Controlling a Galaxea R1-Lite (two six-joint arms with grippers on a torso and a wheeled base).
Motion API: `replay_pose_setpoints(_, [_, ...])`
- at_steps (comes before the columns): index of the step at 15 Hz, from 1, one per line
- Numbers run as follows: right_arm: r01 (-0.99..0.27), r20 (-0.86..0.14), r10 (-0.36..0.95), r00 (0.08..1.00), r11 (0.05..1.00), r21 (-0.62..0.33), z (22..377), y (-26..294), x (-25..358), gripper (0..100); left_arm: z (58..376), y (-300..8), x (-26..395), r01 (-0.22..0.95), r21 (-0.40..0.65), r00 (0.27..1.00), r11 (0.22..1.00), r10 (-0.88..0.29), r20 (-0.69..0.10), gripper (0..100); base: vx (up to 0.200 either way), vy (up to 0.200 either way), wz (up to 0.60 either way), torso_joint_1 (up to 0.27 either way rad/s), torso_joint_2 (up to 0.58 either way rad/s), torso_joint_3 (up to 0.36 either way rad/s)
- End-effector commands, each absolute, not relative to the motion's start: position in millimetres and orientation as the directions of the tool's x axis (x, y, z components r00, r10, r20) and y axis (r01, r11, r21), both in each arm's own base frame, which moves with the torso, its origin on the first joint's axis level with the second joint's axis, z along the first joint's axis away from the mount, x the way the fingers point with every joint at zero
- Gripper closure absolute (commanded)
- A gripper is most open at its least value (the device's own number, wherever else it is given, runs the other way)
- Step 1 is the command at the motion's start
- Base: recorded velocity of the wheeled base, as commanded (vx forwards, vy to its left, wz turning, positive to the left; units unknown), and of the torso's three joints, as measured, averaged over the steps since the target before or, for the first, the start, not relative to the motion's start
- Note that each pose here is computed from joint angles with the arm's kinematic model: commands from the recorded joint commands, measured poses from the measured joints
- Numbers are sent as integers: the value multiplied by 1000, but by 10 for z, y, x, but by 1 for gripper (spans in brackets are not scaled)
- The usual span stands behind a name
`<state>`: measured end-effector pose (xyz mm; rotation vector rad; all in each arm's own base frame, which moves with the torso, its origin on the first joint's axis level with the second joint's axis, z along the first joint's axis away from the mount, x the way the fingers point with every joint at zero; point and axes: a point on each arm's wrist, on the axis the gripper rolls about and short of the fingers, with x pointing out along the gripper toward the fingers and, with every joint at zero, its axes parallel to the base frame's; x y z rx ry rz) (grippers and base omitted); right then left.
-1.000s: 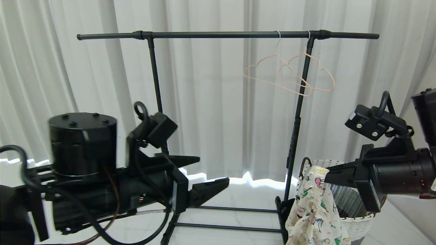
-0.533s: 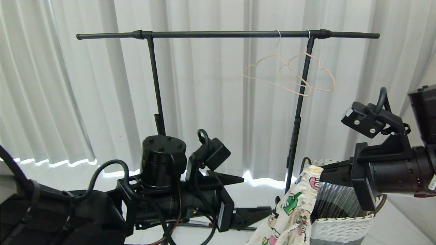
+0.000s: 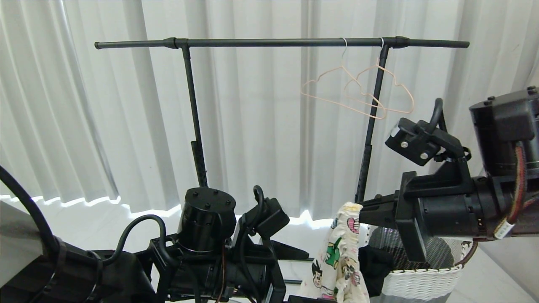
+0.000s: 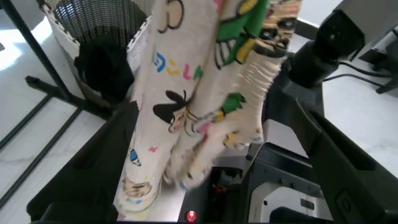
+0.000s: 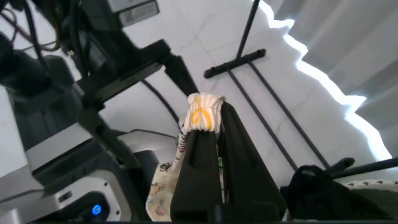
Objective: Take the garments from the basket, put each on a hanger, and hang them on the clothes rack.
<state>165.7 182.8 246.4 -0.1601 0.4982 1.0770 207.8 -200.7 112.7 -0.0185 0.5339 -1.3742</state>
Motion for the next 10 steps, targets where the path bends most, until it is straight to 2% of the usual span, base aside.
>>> replay_pose_setpoints(1, [-859,-485,777,401,503,97,2397,1961,1776,100,1113,-1954,2121,916,-320,120,241,-927,-355,0,0,0,0,0,0,0])
replay_pose_setpoints(4, [-838,-467,760,453,541,68,2412,2095,1917,100,1001,-1931,2226,889,-311,199,337,-894,-400,0,0,0,0,0,0,0])
replay_pose_setpoints(6, [-843,-441,772,457,535,62,2498,2172,1959,100,865,-1876,2388,842,-285,309,458,-842,-442,0,0,0,0,0,0,0])
replay_pose_setpoints(10, [-855,-435,785,442,515,60,2518,2288,1966,100,698,-1867,2468,809,-266,362,524,-801,-477,0,0,0,0,0,0,0])
